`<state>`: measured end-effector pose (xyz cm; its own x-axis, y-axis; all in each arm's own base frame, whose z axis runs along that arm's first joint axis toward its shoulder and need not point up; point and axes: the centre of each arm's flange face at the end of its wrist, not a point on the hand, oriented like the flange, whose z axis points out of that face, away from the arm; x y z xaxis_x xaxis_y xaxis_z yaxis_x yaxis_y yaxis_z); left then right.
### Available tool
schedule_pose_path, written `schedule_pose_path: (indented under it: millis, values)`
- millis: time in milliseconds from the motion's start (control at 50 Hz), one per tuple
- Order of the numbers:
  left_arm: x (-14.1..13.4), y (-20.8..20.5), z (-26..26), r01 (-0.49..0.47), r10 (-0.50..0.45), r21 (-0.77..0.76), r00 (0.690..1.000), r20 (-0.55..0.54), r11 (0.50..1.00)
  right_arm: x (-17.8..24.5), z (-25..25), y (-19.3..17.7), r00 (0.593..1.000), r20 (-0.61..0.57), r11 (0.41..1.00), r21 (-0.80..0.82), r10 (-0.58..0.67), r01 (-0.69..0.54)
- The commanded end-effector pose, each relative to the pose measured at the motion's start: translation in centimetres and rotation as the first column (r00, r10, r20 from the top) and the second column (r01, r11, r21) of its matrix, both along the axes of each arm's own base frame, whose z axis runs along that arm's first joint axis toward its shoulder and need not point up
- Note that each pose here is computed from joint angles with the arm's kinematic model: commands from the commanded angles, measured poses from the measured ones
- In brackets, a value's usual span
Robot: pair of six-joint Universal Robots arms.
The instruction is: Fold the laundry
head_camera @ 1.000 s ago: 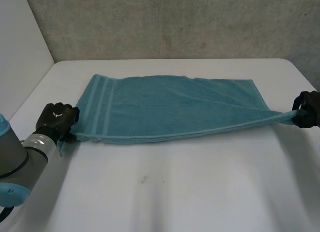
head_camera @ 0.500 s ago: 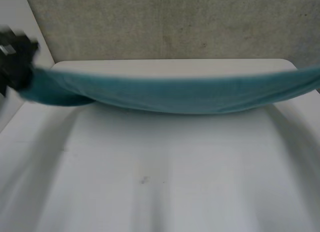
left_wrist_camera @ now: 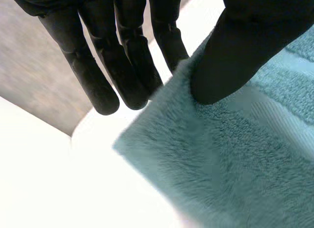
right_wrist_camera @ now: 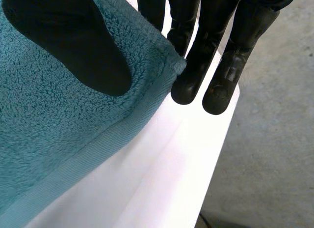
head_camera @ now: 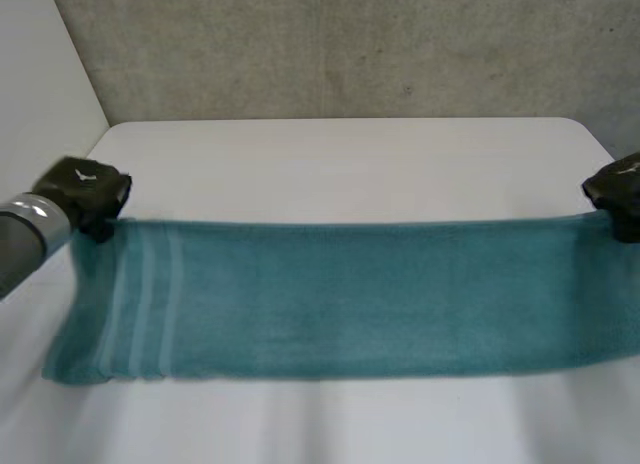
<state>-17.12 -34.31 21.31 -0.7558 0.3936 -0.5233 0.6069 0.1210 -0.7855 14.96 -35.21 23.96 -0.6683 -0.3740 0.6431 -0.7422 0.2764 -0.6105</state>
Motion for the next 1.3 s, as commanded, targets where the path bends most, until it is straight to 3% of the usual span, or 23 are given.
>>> schedule_pose_path:
  millis: [20, 40, 60, 80, 100, 160, 180, 200, 220, 260, 300, 420, 440, 460, 500, 620, 660, 740, 880, 1040, 1180, 1240, 1300]
  values:
    - [-1.5, -4.0, 3.1, -0.007, 0.014, -0.176, 0.999, 0.042, 0.984, 2.2, 2.8, -4.6, 1.000, 0.012, 0.974, -0.224, -0.010, 0.013]
    - [-2.0, -4.9, 6.1, -0.012, 0.018, -0.284, 1.000, 0.017, 0.959, 2.4, 4.3, -5.2, 1.000, 0.028, 0.957, -0.288, -0.012, 0.020]
    - [-2.1, -4.9, 6.1, -0.012, 0.018, -0.285, 1.000, 0.016, 0.959, 2.4, 4.3, -5.2, 1.000, 0.029, 0.957, -0.289, -0.012, 0.020]
    - [-2.3, -5.3, 7.9, -0.023, 0.023, -0.354, 1.000, -0.004, 0.935, 2.7, 7.7, -6.1, 0.997, 0.082, 0.904, -0.425, -0.014, 0.048]
    - [-2.6, -5.4, 14.3, -0.091, 0.025, -0.567, 0.992, -0.124, 0.818, 2.9, 11.3, -6.7, 0.986, 0.165, 0.822, -0.562, 0.000, 0.094]
    - [-1.4, -4.6, 20.2, -0.221, 0.003, -0.730, 0.958, -0.287, 0.646, 2.6, 18.7, -6.2, 0.921, 0.366, 0.580, -0.782, 0.131, 0.228]
    - [-1.1, -4.2, 21.8, -0.255, -0.021, -0.767, 0.944, -0.330, 0.589, 2.6, 18.7, -6.2, 0.921, 0.367, 0.579, -0.782, 0.131, 0.229]
    - [-0.8, -3.8, 23.1, -0.283, -0.048, -0.793, 0.930, -0.365, 0.540, 2.1, 22.4, -3.8, 0.888, 0.407, 0.470, -0.840, 0.214, 0.271]
    - [-0.6, -2.9, 24.9, -0.305, -0.097, -0.827, 0.914, -0.393, 0.473, 2.1, 23.1, -2.9, 0.884, 0.406, 0.453, -0.849, 0.231, 0.272]
    - [-0.6, -2.9, 24.6, -0.298, -0.091, -0.820, 0.917, -0.388, 0.488, 2.0, 23.4, -1.8, 0.886, 0.399, 0.446, -0.855, 0.237, 0.266]
    - [-0.9, -3.0, 23.3, -0.274, -0.086, -0.792, 0.922, -0.378, 0.545, 2.1, 21.5, -1.9, 0.891, 0.394, 0.499, -0.832, 0.225, 0.242]
    - [-1.0, -3.5, 20.3, -0.232, -0.069, -0.734, 0.932, -0.355, 0.639, 2.9, 17.5, -2.4, 0.897, 0.379, 0.611, -0.773, 0.228, 0.171]
    - [-1.0, -3.6, 18.4, -0.218, -0.059, -0.702, 0.936, -0.348, 0.678, 3.3, 15.4, -2.4, 0.899, 0.374, 0.668, -0.732, 0.228, 0.135]
    - [-1.1, -3.7, 16.2, -0.197, -0.058, -0.669, 0.939, -0.339, 0.717, 3.4, 14.7, -2.4, 0.900, 0.372, 0.686, -0.717, 0.227, 0.124]
    - [-1.2, -3.7, 14.8, -0.179, -0.064, -0.652, 0.941, -0.331, 0.737, 3.5, 13.2, -2.4, 0.901, 0.372, 0.719, -0.687, 0.223, 0.106]
    - [-1.8, -3.7, 7.7, -0.105, -0.082, -0.556, 0.950, -0.300, 0.825, 4.0, 5.4, -3.0, 0.907, 0.381, 0.854, -0.518, 0.178, 0.051]
    - [-2.2, -3.7, 4.2, -0.073, -0.090, -0.506, 0.953, -0.289, 0.859, 4.2, 0.0, -3.5, 0.913, 0.385, 0.918, -0.395, 0.131, 0.035]
    - [-2.4, -3.4, -1.4, -0.038, -0.083, -0.408, 0.958, -0.275, 0.912, 4.1, -5.5, -3.9, 0.925, 0.374, 0.964, -0.263, 0.068, 0.035]
    - [-2.0, -1.8, -7.2, -0.038, -0.023, -0.233, 0.968, -0.251, 0.972, 3.6, -10.6, -3.4, 0.945, 0.326, 0.992, -0.124, 0.013, 0.029]
    - [0.6, 2.7, -6.4, -0.065, 0.052, -0.107, 0.992, -0.116, 0.992, 2.9, -5.8, 0.6, 0.970, 0.239, 0.995, -0.100, 0.044, -0.020]
    - [2.2, 8.9, -4.0, -0.082, 0.083, 0.082, 0.996, -0.015, 0.993, -0.9, -3.5, 5.1, 0.998, 0.042, 0.999, 0.023, 0.044, -0.045]
    - [3.1, 11.7, -2.5, -0.086, 0.077, 0.172, 0.995, 0.063, 0.981, -2.7, -4.1, 8.0, 0.989, -0.102, 0.984, 0.157, 0.103, -0.087]
    - [4.0, 12.7, -1.2, -0.084, 0.064, 0.157, 0.990, 0.130, 0.984, -4.4, -5.1, 10.1, 0.965, -0.197, 0.949, 0.295, 0.176, -0.113]
